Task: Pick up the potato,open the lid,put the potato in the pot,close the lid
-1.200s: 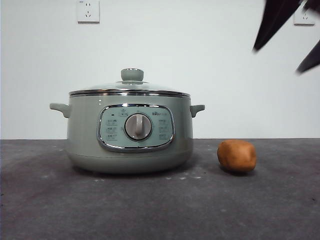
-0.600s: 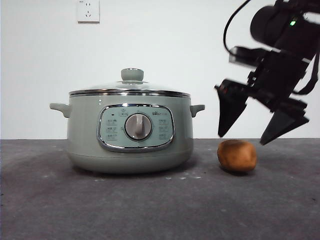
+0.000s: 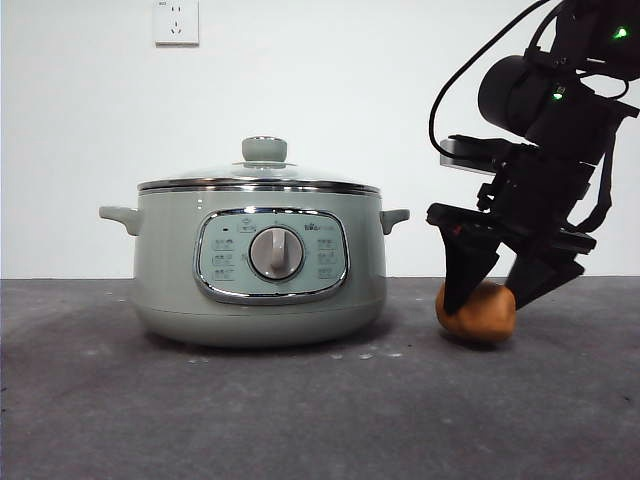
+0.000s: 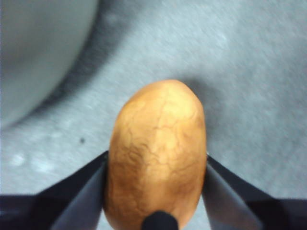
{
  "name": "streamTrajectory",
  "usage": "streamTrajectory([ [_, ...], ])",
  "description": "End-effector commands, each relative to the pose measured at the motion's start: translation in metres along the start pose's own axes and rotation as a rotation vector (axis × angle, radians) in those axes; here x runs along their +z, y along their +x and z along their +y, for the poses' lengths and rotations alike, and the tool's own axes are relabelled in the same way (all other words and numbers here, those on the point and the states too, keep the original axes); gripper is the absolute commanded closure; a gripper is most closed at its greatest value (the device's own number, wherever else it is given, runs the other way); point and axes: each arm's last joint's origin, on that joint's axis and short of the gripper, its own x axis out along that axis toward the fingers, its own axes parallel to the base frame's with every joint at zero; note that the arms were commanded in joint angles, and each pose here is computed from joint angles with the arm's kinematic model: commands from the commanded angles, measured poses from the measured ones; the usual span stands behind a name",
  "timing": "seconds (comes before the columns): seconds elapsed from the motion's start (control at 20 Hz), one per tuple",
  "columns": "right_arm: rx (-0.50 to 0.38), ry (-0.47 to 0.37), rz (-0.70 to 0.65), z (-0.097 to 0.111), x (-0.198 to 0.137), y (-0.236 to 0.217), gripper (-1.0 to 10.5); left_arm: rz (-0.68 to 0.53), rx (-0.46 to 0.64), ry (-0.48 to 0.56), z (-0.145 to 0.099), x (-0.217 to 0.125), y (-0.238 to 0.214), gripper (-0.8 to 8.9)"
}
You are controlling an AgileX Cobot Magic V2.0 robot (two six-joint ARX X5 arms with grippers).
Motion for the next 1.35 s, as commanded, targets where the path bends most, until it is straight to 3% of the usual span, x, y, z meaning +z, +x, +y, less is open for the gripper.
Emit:
streamTrajectory([
  [0.05, 0.009, 0.021, 0.001, 0.001, 0.000, 0.003, 9.6, -0.006, -0.007, -0.002, 0.000, 0.001, 0.000, 1.85],
  [0.3, 0.009, 0.040, -0.024, 0.004, 0.003, -0.022, 9.6, 0.013, -0.007, -0.011, 0.002, 0.003, 0.006, 1.85],
  [0.7, 0.015, -0.008, -0.304, 0.027, -0.008, -0.161, 9.6, 0.016, -0.098, 0.012, 0.009, 0.026, 0.041, 1.86],
  [1.0, 0.038, -0.032, -0.422, 0.039, -0.046, -0.232, 9.6, 0.063, -0.161, 0.081, 0.002, 0.076, 0.102, 1.87],
  [1.35, 0.042, -0.027, -0.387, 0.043, -0.072, -0.252, 9.6, 0.178, -0.121, 0.170, -0.013, 0.104, 0.201, 1.87],
])
